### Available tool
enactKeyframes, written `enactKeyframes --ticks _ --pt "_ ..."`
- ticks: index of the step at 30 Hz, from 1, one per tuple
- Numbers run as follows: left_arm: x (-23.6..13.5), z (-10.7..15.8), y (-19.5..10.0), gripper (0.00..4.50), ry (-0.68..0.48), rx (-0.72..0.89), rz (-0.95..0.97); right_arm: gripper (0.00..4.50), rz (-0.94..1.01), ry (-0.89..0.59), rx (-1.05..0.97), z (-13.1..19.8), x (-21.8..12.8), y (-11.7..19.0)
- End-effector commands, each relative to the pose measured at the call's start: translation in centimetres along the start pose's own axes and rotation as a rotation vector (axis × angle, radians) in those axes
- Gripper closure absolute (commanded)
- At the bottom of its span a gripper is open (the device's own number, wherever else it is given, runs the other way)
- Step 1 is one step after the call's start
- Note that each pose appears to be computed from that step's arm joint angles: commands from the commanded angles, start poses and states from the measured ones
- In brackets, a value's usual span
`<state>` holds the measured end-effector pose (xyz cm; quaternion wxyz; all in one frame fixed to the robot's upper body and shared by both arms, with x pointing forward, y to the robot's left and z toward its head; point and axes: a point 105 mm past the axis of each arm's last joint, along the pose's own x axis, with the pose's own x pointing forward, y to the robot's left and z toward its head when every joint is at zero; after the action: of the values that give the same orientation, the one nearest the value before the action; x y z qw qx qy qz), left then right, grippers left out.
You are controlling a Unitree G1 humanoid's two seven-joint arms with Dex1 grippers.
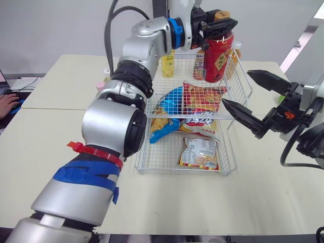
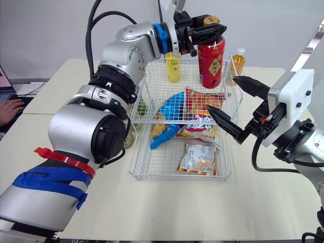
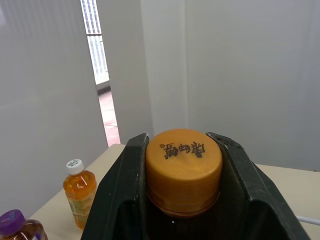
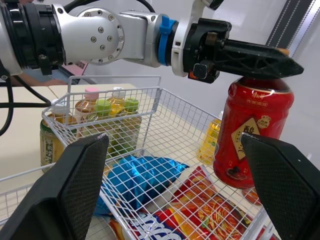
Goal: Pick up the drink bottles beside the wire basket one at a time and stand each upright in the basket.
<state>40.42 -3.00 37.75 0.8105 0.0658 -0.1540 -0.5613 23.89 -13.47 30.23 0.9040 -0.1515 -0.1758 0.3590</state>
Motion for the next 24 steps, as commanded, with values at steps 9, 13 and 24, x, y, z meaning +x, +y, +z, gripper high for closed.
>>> enactKeyframes --ticks 9,13,24 --pt "0.2 3.0 -0.3 0.40 -0.111 0.032 -0.016 0.00 0.000 -0.036 -0.033 1.4 0.2 0.3" --pt "-1.6 4.9 1.0 0.02 -0.167 0.035 0.016 0.00 0.021 -0.041 -0.031 1.3 0.5 0.3" --pt "-13.6 10.5 5.9 0.02 -0.240 0.137 0.231 0.00 0.186 -0.065 -0.013 1.1 2.7 0.6"
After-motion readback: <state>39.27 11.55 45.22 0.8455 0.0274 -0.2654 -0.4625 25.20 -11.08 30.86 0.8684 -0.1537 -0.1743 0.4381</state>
